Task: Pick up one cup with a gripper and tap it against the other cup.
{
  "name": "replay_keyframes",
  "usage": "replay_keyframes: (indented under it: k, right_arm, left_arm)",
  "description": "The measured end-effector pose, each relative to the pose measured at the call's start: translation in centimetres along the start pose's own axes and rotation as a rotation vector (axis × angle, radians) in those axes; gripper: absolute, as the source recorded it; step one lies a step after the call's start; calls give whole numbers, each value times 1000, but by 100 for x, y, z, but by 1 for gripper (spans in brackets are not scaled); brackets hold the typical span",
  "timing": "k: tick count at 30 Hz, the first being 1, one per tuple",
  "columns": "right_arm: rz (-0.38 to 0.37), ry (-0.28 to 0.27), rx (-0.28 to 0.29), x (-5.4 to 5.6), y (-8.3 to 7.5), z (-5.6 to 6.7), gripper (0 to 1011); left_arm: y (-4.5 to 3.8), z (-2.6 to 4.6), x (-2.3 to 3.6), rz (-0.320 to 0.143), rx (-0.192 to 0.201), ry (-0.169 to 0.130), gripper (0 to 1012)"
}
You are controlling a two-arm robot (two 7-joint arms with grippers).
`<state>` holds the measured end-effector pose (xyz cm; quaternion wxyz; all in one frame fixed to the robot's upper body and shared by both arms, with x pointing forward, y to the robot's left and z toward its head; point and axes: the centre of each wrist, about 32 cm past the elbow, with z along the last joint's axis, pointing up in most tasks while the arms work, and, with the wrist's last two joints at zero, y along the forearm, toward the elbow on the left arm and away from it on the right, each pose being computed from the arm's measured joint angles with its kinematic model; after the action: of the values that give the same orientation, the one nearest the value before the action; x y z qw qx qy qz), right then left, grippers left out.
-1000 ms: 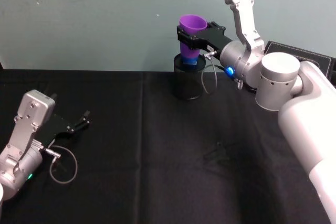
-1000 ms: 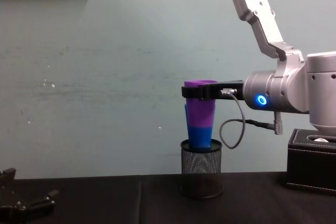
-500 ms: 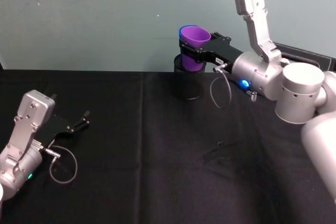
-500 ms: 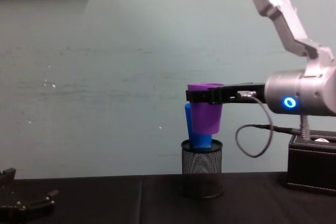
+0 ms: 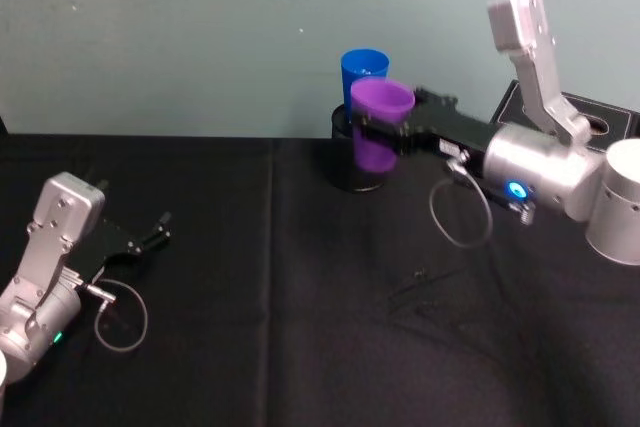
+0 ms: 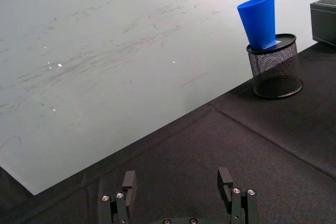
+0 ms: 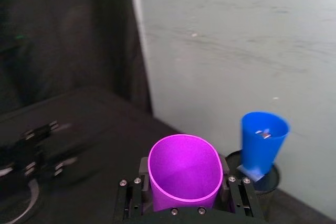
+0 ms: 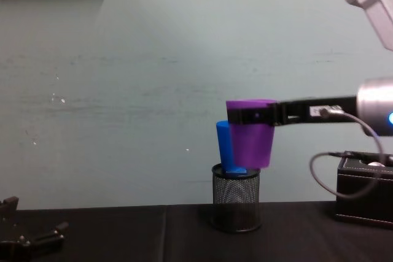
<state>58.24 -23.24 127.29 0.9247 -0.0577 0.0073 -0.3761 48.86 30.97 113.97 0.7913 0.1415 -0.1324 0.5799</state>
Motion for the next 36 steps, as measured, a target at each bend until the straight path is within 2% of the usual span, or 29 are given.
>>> replay_keyframes:
  k: [6, 10, 13, 16, 17, 22, 30, 36]
  right_arm:
    - [67, -49, 27, -6, -189, -137, 731]
    - [98, -67, 42, 21, -282, -283, 731]
    - [121, -82, 49, 69, -328, -454, 731]
    - [130, -96, 55, 93, -336, -560, 731]
    - [137, -112, 59, 109, -335, -654, 731]
    - [158, -130, 53, 151, -310, -887, 731]
    - [201, -134, 42, 167, -276, -1078, 731]
    - [231, -128, 13, 169, -255, -1217, 731]
  left_arm:
    - [0, 0, 0, 0, 0, 0, 1011]
    - [0, 0, 0, 0, 0, 0, 1012]
    - [0, 0, 0, 0, 0, 0, 1011]
    - [0, 0, 0, 0, 0, 0, 1011]
    - [0, 0, 0, 0, 0, 0, 1011]
    - [0, 0, 0, 0, 0, 0, 1011]
    - [0, 0, 0, 0, 0, 0, 1011]
    - [0, 0, 0, 0, 0, 0, 1012]
